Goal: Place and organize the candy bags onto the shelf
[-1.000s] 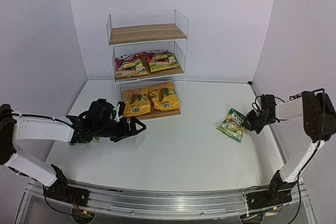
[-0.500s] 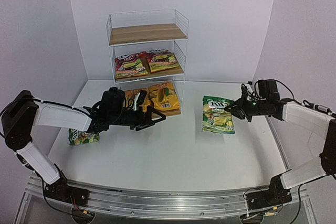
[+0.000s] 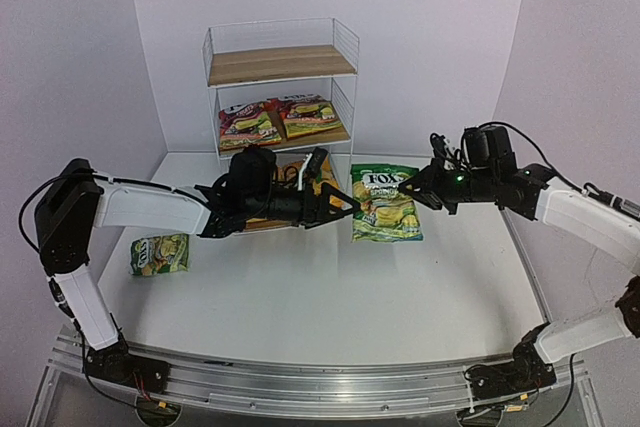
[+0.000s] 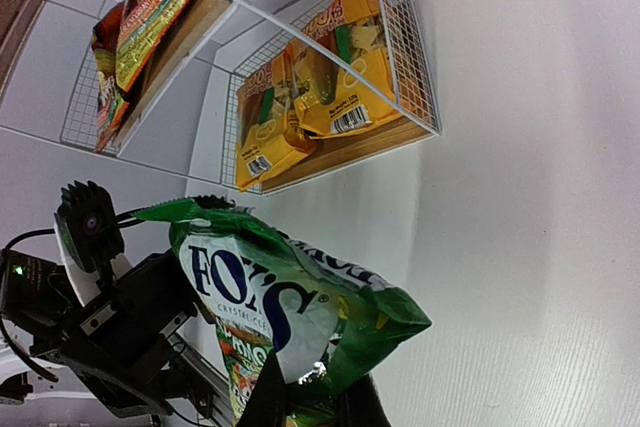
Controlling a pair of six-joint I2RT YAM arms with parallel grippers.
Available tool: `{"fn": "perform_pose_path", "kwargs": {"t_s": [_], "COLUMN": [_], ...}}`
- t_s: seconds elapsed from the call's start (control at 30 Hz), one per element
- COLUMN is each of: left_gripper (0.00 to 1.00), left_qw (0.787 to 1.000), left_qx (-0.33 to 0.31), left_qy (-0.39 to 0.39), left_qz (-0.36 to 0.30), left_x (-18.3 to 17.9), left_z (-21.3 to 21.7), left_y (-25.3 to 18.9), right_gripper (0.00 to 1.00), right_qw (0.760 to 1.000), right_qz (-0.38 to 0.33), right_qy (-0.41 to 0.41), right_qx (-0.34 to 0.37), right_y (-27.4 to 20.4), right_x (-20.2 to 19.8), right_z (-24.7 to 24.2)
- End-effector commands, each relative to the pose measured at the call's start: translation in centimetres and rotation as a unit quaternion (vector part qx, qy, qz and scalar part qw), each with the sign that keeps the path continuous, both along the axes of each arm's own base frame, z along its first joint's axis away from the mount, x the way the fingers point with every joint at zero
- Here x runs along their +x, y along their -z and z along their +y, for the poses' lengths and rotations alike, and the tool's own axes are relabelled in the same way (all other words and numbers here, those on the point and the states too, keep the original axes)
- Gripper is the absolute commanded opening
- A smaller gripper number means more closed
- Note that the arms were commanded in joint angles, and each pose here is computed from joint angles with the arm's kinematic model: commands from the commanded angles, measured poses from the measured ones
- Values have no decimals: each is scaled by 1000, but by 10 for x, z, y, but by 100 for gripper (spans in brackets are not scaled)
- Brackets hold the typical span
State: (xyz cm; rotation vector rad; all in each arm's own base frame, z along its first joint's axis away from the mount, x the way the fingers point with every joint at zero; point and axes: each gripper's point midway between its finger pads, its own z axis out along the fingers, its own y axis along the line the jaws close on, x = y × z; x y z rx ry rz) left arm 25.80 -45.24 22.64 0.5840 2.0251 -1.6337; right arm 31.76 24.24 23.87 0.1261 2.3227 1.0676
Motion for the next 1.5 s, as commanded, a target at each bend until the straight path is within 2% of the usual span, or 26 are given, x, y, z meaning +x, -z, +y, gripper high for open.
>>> {"fn": "perform_pose_path", "kwargs": {"t_s": [0.0, 0.3, 0.5, 0.57, 0.6, 0.67, 0.7, 0.77, 0.8, 0.93, 1.0, 1.03, 1.3, 1.47], "left_gripper": [84, 59, 52, 40, 31, 6, 1, 0, 0, 0, 0, 0, 0, 0], "left_qw": [1000, 998, 998, 998, 998, 998, 998, 998, 997, 994, 991, 989, 967, 951], "left_qx": [0, -19, -17, -18, -20, -25, -28, -37, -44, -75, -80, -83, -115, -123], "left_qy": [-4, 43, 54, 58, 58, 55, 49, 42, 39, 29, 20, 14, -7, -31], "left_qz": [-28, -30, -24, -23, -23, -24, -26, -35, -42, -80, -105, -119, -229, -282], "left_x": [12, 3, 2, 2, 2, 2, 3, 4, 3, 0, -1, -2, -21, -27], "left_z": [-12, -26, -34, -36, -36, -36, -35, -32, -31, -21, -16, -12, 21, 39], "left_y": [-16, -26, -26, -27, -28, -33, -37, -49, -57, -98, -121, -133, -226, -273], "right_gripper": [0, 0, 0, 0, 0, 0, 0, 10, 17, 56, 80, 89, 94, 94], "right_qw": [998, 997, 995, 995, 995, 994, 994, 994, 993, 990, 988, 987, 965, 961], "right_qz": [-49, -54, -68, -71, -72, -76, -79, -87, -93, -128, -144, -152, -193, -191], "right_qy": [26, 19, 9, 5, 3, 1, 0, -2, -1, 5, 21, 33, 174, 188], "right_qx": [32, 61, 72, 75, 75, 73, 72, 70, 68, 55, 43, 36, -41, -66], "right_y": [-45, -55, -65, -66, -67, -68, -69, -71, -73, -84, -85, -86, -77, -68], "right_x": [12, 15, 16, 16, 15, 14, 13, 11, 10, 4, 2, 2, 1, 1], "right_z": [6, 20, 25, 26, 26, 26, 26, 23, 21, 10, 1, -6, -73, -82]}}
